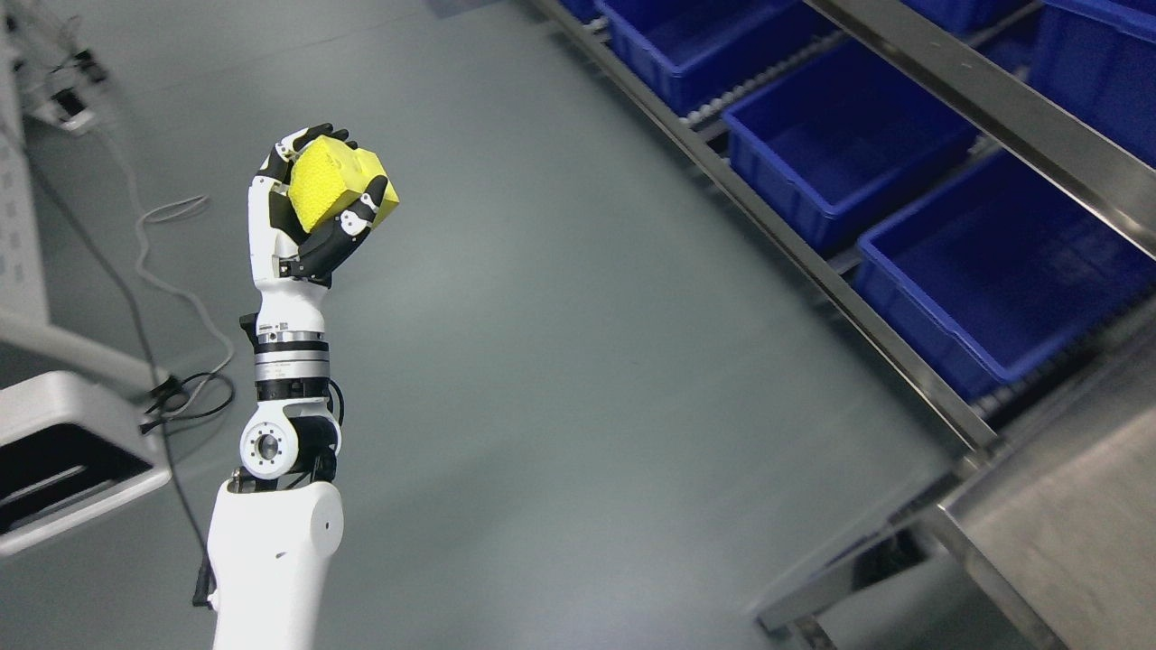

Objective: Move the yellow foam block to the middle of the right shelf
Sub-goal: 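Hold the cube raised in the left hand while turning toward the bin shelves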

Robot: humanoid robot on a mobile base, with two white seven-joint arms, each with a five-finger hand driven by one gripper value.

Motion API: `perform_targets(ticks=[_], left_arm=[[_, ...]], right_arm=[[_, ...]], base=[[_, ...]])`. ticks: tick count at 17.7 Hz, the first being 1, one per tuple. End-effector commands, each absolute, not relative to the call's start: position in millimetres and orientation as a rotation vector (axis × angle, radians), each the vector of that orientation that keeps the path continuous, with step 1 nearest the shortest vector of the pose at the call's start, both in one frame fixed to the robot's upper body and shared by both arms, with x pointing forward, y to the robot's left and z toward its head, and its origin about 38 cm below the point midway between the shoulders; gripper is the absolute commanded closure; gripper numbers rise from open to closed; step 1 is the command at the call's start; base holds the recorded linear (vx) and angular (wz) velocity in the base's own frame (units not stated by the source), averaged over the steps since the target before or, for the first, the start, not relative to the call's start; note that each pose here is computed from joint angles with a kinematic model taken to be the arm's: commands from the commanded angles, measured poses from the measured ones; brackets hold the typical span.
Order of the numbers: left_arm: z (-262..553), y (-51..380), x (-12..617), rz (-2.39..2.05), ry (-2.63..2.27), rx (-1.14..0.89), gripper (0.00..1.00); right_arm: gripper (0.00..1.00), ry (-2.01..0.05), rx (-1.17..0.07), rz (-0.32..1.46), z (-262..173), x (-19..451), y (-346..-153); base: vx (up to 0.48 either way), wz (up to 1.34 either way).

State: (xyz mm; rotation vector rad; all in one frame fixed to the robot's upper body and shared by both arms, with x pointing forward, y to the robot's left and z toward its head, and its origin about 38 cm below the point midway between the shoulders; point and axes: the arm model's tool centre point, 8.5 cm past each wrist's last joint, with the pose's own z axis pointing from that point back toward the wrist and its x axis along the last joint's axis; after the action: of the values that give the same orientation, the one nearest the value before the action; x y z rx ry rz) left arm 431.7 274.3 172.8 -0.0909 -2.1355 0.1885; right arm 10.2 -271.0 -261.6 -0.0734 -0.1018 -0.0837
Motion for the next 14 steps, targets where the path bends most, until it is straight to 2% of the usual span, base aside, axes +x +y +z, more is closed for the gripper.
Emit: perform_targets(ticks=[1, 7, 14], left_arm=[[165.7, 271.2, 427.1, 0.153, -2.125, -0.091, 0.72], [159.9, 270.5, 424.0, 0.15, -2.113, -0.092, 0.72], [155.1, 272.8, 420.2, 0.155, -2.109, -0.085, 0.72]], right_arm=[[0.0, -0.121, -0.091, -0.082, -260.5, 17.1, -282.7], [0.0, -0.122, -0.091, -0.082, -260.5, 18.1, -282.7], [0.0, -0.121, -0.091, -0.082, -260.5, 17.1, -282.7]], base=[[0.051, 1.1], [0.076, 0.84], [0.108, 0.36]])
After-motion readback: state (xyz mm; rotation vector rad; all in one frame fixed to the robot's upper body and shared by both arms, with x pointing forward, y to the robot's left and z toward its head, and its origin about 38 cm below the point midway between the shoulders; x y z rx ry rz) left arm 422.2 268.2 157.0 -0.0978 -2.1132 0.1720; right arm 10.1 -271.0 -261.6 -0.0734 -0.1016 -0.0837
